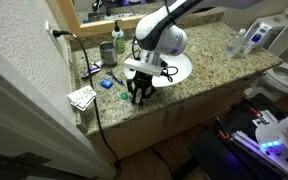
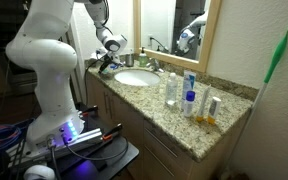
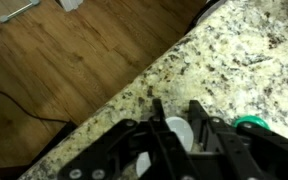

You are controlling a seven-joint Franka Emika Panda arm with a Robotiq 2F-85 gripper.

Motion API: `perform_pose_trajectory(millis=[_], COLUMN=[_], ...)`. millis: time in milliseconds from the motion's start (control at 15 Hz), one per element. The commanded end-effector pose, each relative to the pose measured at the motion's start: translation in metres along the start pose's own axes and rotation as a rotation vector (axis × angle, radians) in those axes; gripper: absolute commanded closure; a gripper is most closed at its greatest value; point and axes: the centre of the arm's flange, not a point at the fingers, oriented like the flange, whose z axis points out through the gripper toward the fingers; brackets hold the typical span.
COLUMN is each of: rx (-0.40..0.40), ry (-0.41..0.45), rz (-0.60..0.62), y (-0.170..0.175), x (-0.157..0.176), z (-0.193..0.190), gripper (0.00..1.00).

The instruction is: Empty the liquid contents in the white object.

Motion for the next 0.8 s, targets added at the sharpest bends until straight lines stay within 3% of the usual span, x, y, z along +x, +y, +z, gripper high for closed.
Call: perform_pose_trajectory(millis=[0, 133, 200, 333, 733], rx=[-0.002, 0.005, 0.009, 0.008, -0.009], ry=[0.028, 0.034, 0.032, 0.027, 0.01], rz=[0.003, 0.001, 0.005, 0.007, -0.026], y=[0.004, 0.005, 0.006, 0.007, 0.02], x=[0.0, -0.002, -0.002, -0.006, -0.052], z=[-0.003, -0.005, -0.006, -0.006, -0.016], gripper=[0.97, 1.0, 0.7, 0.72, 0.31])
